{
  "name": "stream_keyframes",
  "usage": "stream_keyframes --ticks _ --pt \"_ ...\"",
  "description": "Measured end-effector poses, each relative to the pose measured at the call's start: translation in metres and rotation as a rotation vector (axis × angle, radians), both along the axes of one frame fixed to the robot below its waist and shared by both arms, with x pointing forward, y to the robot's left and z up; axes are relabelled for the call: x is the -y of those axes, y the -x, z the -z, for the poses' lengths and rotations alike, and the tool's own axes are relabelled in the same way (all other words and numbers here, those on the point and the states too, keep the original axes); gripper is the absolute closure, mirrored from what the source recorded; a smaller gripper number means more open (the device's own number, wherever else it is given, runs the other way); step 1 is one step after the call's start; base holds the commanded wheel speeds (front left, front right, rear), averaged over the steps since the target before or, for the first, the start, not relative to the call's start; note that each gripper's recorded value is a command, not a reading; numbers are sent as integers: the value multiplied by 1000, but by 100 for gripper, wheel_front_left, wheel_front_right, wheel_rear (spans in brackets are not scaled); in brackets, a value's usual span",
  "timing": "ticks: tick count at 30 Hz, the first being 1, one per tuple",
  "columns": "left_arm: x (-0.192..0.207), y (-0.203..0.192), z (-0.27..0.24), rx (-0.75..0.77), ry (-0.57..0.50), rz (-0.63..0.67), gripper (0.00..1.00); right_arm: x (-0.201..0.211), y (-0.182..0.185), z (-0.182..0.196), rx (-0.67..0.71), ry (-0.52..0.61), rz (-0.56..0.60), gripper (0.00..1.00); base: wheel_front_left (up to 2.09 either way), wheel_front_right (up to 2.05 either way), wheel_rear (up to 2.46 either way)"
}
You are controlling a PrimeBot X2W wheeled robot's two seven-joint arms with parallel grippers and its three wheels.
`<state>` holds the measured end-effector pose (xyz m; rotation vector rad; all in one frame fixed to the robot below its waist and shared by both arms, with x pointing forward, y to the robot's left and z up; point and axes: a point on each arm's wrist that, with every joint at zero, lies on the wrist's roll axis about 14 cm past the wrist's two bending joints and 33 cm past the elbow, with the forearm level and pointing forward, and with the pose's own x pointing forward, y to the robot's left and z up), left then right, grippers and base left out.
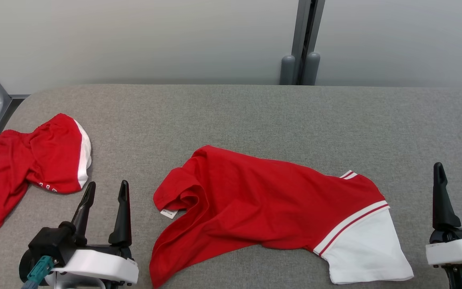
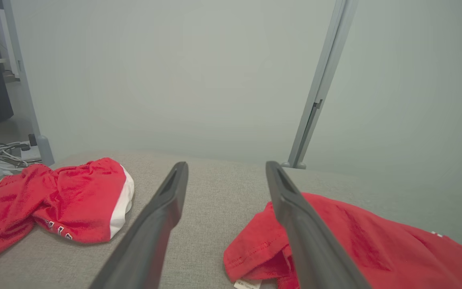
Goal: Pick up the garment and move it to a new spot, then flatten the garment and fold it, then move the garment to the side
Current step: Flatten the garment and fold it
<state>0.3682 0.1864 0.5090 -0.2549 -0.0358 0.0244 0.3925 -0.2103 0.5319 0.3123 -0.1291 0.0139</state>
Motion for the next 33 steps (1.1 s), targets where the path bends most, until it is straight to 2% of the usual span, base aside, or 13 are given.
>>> stream_keyframes --ticks 2,7,11,14,33 --pt "0 -1 -4 23 -43 4 0 -4 0 -4 24 15 2 0 0 0 0" --pt "1 -2 -7 52 -50 -3 0 -14 -1 -14 68 52 -14 0 0 0 0" --pt "3 2 9 9 -31 -6 0 -15 4 -3 37 82 -23 0 0 0 0" --pt "7 3 16 -9 -18 1 0 -16 5 5 15 65 -18 0 0 0 0" --pt "5 -3 16 -1 -7 5 0 -21 -1 17 -39 68 -44 0 0 0 0"
